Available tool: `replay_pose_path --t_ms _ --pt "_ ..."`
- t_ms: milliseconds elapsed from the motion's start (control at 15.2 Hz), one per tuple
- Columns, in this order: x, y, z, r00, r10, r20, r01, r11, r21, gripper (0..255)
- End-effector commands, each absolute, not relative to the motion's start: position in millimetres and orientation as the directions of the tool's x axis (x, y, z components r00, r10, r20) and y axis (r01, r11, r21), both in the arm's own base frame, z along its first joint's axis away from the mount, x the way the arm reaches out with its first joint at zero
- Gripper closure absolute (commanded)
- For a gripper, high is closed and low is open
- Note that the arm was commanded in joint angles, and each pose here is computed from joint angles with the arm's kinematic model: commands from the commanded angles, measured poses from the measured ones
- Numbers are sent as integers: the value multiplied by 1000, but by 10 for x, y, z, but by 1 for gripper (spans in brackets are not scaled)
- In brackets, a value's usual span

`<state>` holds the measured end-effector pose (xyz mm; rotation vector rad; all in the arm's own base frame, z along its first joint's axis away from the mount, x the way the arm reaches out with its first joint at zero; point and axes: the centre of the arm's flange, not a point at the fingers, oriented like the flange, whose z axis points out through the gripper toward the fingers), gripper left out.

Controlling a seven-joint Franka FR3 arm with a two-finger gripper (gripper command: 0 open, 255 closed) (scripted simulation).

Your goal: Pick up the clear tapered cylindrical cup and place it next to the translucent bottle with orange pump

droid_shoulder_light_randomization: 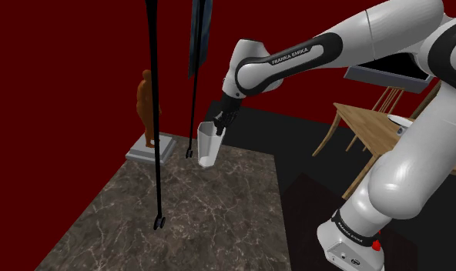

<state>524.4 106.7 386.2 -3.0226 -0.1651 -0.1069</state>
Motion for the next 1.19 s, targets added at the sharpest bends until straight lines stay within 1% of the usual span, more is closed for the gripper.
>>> replay_pose_path --t_ms 0,1122 --pt "5244 1066 3859 992 104 76 112 -988 -108 255" --pt "5244 1066 4703 992 104 76 112 -988 -108 255"
